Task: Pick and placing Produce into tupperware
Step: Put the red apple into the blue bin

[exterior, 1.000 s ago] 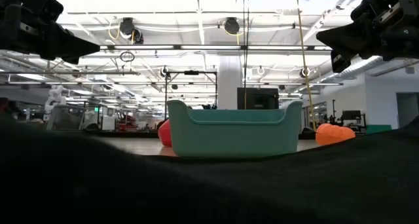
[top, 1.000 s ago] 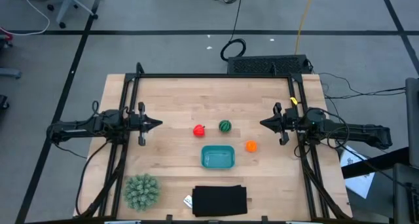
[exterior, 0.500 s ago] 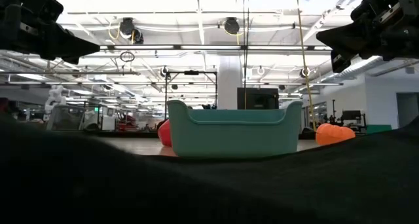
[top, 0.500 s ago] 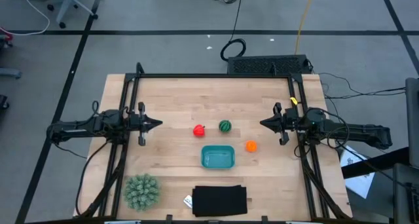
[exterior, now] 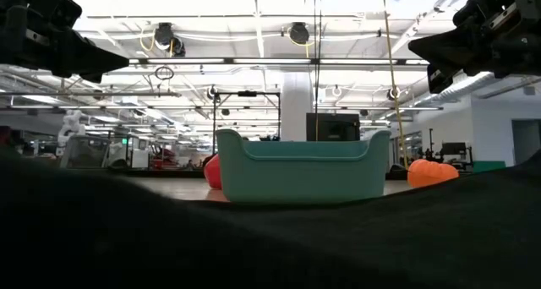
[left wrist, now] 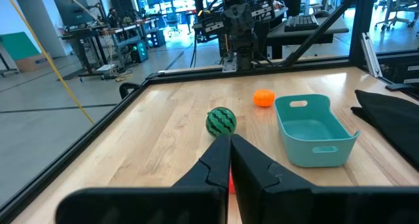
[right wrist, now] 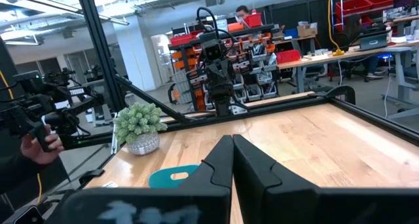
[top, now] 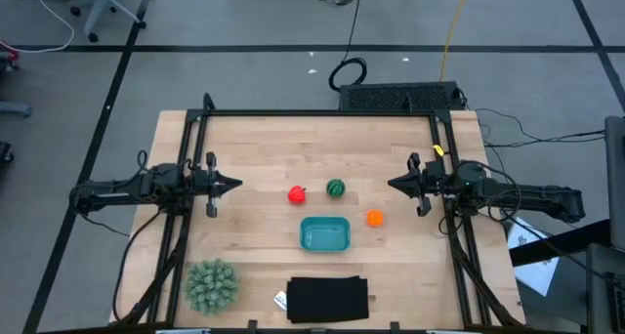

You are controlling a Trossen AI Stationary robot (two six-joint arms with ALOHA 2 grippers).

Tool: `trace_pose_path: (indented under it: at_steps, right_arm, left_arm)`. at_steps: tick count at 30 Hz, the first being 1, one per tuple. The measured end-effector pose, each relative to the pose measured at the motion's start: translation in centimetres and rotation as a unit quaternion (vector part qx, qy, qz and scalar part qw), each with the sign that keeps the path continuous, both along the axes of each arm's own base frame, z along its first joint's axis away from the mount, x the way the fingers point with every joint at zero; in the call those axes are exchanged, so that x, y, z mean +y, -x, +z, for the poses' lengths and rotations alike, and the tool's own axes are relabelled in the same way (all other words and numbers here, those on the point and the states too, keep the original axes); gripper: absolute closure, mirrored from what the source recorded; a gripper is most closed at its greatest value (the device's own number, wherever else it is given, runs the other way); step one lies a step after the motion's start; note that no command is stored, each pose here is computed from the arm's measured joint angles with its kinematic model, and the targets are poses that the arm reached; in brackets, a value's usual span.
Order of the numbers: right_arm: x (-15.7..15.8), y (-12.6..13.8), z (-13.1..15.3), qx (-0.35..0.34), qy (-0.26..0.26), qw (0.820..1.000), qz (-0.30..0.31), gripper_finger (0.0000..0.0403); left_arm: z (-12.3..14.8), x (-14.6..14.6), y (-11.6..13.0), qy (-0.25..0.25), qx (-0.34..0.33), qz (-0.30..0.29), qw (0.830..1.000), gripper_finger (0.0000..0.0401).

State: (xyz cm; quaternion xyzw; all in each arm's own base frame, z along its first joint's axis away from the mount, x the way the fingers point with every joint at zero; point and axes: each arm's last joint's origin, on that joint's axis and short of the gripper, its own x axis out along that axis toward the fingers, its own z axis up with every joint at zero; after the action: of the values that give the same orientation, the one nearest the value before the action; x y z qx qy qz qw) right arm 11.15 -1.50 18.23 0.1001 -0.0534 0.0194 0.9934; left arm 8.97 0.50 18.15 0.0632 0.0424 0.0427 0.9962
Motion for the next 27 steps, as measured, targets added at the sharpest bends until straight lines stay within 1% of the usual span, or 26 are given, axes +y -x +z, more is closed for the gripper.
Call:
trace_pose_path:
  at_steps: [15,17,19,21,27]
  right_arm:
    - [0.0,0.0,0.0,0.0,0.0,1.0,0.0,0.0403]
    - [0.0,0.0,0.0,0.0,0.01,1.0,-0.001,0.0403]
    - [0.0,0.0,0.0,-0.001,0.03,1.0,-0.003,0.0403]
    - [0.0,0.0,0.0,-0.001,0.043,0.999,-0.005,0.0403]
    - [0.0,0.01,0.06,-0.004,0.048,0.999,-0.006,0.0403]
  left_arm:
    - [0.19,0.0,-0.02,0.0,-0.01,0.0,1.0,0.0384]
    - [0.19,0.0,-0.02,0.0,-0.01,0.0,1.0,0.0384]
    - [0.27,0.0,-0.02,-0.003,-0.014,0.0,1.0,0.0384]
    - [0.61,0.0,-0.03,-0.008,-0.031,0.0,0.999,0.0384]
    - [0.78,0.0,-0.04,0.001,-0.041,0.0,0.999,0.0384]
